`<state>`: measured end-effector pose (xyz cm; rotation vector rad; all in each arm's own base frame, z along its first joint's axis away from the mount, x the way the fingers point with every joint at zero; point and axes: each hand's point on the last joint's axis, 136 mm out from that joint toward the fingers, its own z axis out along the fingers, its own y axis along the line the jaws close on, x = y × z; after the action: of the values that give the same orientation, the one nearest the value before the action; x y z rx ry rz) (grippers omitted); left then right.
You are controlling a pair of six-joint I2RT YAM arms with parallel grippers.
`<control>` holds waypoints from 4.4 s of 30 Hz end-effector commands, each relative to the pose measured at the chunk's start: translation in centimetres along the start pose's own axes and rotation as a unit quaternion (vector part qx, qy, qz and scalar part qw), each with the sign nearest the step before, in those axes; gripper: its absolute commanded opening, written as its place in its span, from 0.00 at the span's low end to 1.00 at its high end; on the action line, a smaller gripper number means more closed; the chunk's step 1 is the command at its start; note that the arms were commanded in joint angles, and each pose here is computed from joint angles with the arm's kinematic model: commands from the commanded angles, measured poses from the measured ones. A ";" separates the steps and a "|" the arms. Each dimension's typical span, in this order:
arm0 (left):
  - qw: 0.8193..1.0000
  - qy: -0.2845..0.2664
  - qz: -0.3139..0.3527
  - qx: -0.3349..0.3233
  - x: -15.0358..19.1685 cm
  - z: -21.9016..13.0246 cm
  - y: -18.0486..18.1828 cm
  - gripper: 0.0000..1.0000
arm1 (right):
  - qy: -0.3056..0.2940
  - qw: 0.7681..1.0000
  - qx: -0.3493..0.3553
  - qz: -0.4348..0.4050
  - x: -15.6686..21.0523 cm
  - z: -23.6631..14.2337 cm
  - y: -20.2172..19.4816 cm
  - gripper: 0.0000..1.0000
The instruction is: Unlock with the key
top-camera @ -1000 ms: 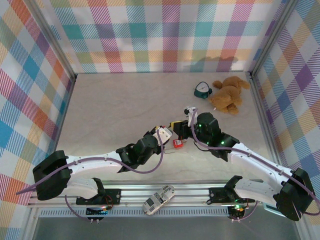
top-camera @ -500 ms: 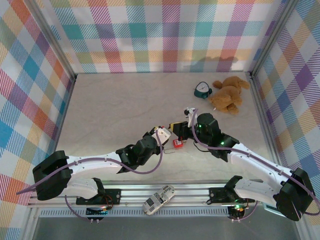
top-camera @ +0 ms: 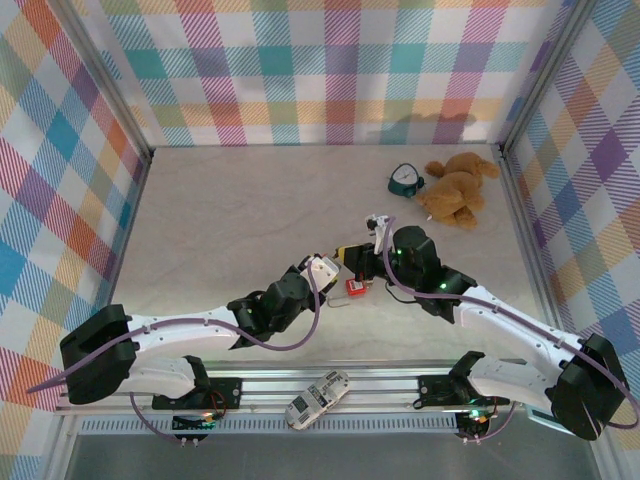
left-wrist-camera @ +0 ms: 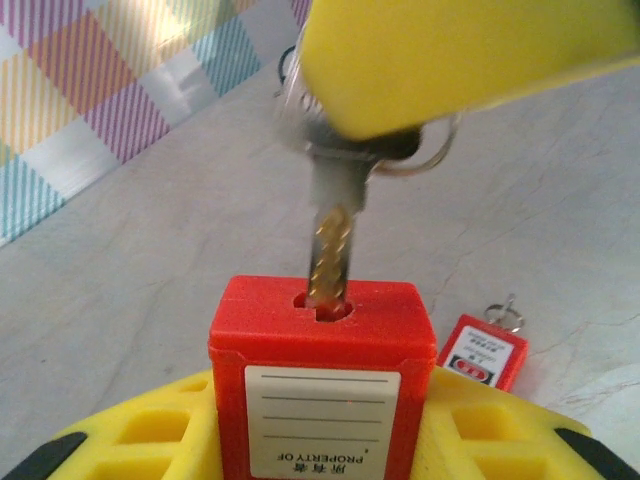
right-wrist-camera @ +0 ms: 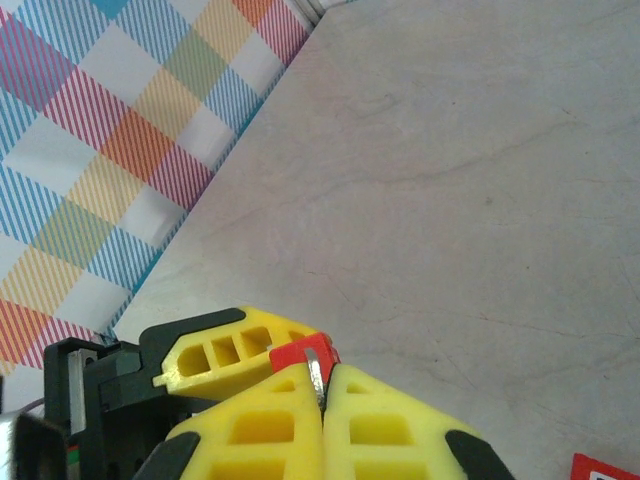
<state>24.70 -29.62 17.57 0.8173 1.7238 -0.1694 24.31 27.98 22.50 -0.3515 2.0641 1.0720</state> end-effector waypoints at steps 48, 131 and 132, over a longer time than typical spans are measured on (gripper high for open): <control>0.975 -0.164 -0.148 0.021 -9.5 -2.9 4.1 0.26 | 0.161 0.986 0.023 -0.028 7.3 3.9 -1.3 0.02; 0.897 0.025 0.399 -0.192 -5.2 -2.4 5.0 0.23 | 0.043 0.999 0.001 0.013 -3.5 -3.0 -2.9 0.59; 0.894 0.026 0.405 -0.191 -4.9 -2.3 4.8 0.23 | 0.054 0.998 -0.014 0.014 -3.2 -2.7 -2.5 0.59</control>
<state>26.28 -27.50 21.95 1.2341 1.3231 0.6663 27.25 22.56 23.39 -0.3198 2.1985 0.9985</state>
